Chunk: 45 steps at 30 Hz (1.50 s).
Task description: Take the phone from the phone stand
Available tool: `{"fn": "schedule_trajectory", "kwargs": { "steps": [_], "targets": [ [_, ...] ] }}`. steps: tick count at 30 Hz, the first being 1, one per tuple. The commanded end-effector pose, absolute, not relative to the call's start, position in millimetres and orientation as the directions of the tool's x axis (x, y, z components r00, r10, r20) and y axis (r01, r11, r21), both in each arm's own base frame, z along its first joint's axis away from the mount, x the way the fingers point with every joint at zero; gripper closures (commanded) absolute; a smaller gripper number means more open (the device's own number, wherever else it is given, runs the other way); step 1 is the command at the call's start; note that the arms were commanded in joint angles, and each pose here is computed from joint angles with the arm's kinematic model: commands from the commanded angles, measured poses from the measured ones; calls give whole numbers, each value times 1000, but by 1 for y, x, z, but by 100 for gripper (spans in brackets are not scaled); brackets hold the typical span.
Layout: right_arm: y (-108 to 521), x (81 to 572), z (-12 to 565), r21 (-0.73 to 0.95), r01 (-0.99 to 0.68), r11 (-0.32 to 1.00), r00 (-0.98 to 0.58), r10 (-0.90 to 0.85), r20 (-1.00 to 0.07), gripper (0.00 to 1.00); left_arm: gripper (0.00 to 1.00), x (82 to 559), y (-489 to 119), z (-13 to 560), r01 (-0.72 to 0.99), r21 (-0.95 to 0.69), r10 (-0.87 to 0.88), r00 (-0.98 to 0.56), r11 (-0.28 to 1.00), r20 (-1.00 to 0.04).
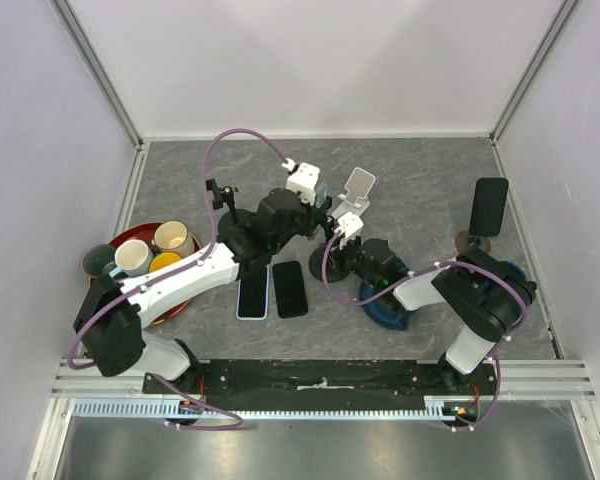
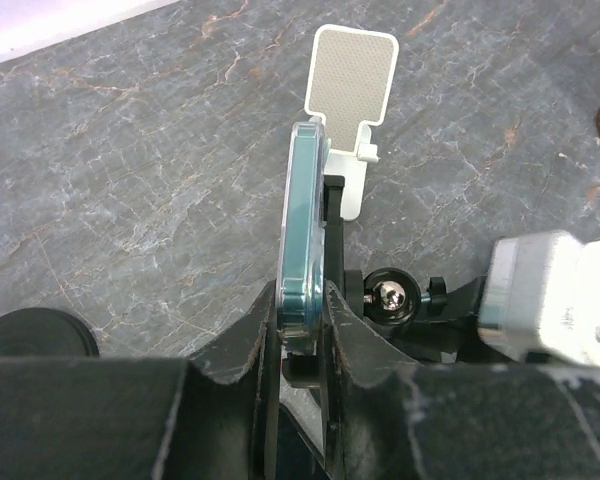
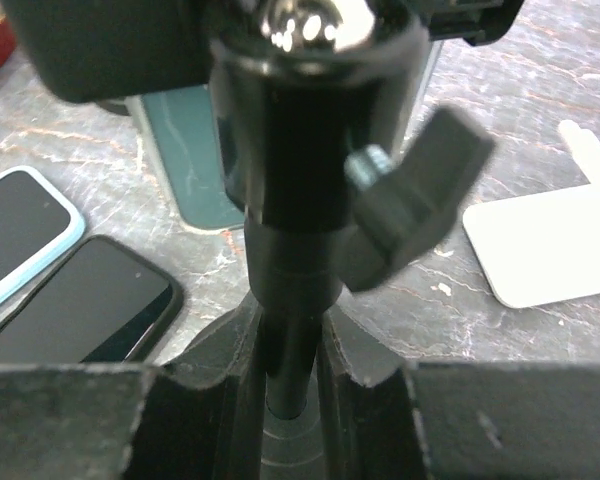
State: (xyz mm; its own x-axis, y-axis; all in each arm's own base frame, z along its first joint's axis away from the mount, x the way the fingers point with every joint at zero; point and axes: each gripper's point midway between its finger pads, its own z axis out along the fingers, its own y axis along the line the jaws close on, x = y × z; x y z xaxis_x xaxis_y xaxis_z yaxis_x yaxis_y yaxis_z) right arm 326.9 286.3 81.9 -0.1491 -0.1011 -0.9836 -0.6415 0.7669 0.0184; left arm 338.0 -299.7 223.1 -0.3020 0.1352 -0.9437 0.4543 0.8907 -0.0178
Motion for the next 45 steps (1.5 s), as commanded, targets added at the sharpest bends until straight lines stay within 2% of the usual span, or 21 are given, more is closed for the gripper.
{"fn": "schedule_trajectory", "kwargs": {
  "steps": [1, 8, 19, 21, 22, 24, 25, 30, 40, 44, 45],
  "targets": [
    [322, 281, 84, -7, -850, 526, -103, -179, -978, 100, 98, 350, -289, 265, 535, -68, 23, -161, 842, -987],
    [322, 281, 84, 16, -871, 491, -115, -172, -978, 100, 98, 346, -270, 276, 614, 51, 116, -67, 787, -991],
    [318, 283, 90, 40, -861, 507, -130, -143, -981, 100, 98, 314, -290, 270, 704, -52, 48, -122, 708, -991],
    [319, 281, 97, 55, -862, 504, -132, -118, -984, 90, 98, 303, -298, 269, 703, -58, 42, -125, 708, -991],
    [319, 280, 100, 69, -861, 504, -141, -107, -984, 75, 98, 299, -301, 269, 703, -54, 45, -122, 709, -992],
    [320, 275, 109, 104, -863, 495, -165, -82, -983, 63, 98, 289, -307, 267, 686, -38, 56, -115, 726, -992],
    [319, 273, 111, 114, -862, 493, -173, -76, -982, 52, 98, 287, -309, 267, 679, -35, 57, -113, 734, -992],
    [313, 270, 134, 140, -847, 514, -189, -44, -981, 29, 98, 274, -314, 266, 651, -59, 29, -123, 757, -992],
    [291, 288, 161, 53, -773, 632, -173, -129, -976, 29, 98, 262, -323, 258, 681, -64, 44, -139, 730, -989],
    [292, 288, 158, 30, -785, 618, -175, -176, -969, 36, 98, 258, -327, 257, 703, -60, 58, -142, 709, -988],
    [293, 288, 160, 26, -790, 613, -170, -179, -969, 44, 98, 258, -327, 257, 704, -57, 60, -140, 708, -988]
  ]
}}
